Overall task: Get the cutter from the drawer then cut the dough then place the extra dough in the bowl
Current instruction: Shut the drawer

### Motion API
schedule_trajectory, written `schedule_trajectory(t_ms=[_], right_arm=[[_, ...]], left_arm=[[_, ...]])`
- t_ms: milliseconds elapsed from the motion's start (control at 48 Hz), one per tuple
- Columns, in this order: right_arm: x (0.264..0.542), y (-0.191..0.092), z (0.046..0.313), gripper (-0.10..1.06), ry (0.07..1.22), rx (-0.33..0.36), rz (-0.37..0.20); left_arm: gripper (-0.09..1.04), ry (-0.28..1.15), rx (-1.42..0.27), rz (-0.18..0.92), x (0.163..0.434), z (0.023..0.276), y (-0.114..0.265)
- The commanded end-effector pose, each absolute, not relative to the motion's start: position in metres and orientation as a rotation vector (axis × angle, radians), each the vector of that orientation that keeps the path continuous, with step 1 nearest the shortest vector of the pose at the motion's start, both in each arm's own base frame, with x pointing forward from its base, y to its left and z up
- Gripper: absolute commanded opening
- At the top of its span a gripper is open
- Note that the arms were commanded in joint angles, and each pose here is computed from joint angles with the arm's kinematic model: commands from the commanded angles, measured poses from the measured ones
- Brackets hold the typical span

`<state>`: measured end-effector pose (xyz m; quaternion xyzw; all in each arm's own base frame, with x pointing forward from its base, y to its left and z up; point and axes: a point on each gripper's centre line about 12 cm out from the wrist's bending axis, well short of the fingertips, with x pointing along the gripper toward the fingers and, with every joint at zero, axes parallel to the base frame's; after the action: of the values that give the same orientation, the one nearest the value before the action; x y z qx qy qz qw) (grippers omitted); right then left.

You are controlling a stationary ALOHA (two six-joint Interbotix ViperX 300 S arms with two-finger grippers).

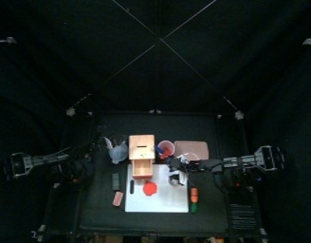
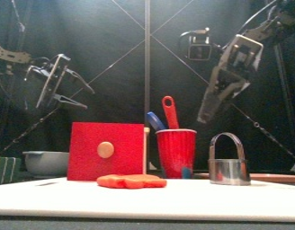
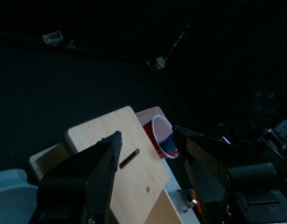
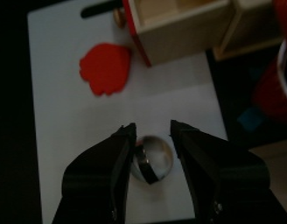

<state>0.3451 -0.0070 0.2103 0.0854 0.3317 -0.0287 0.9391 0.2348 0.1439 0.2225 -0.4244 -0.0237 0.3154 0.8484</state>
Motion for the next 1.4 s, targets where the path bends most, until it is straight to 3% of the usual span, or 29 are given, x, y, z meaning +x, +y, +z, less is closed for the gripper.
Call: schedule_trajectory(t_ms=[21,229,438,667,979,1396], right_arm=[[0.373,0.0,0.229,0.75,0.597,0.133,-0.03],[0.415,0.017,0.226,0.63,0.593,0.055,0.025],[0.449,0.027,0.22,0.48,0.583,0.031,0.047],[0.482,0.031,0.203,0.46,0.599,0.023,0.052],[0.507,0.028,0.181,0.46,0.674,0.023,0.041],[0.527,-0.01,0.179,0.46,0.781,-0.013,-0.022]], left_arm=[[0.83,-0.028,-0.905,0.691,0.252,0.224,0.16],[0.62,0.084,-0.943,0.735,0.277,0.212,0.178],[0.43,0.129,-0.97,0.79,0.286,0.205,0.2],[0.44,0.224,-0.999,0.816,0.302,0.188,0.21],[0.44,0.265,-1.012,0.824,0.31,0.183,0.215],[0.44,0.288,-1.019,0.833,0.308,0.176,0.215]])
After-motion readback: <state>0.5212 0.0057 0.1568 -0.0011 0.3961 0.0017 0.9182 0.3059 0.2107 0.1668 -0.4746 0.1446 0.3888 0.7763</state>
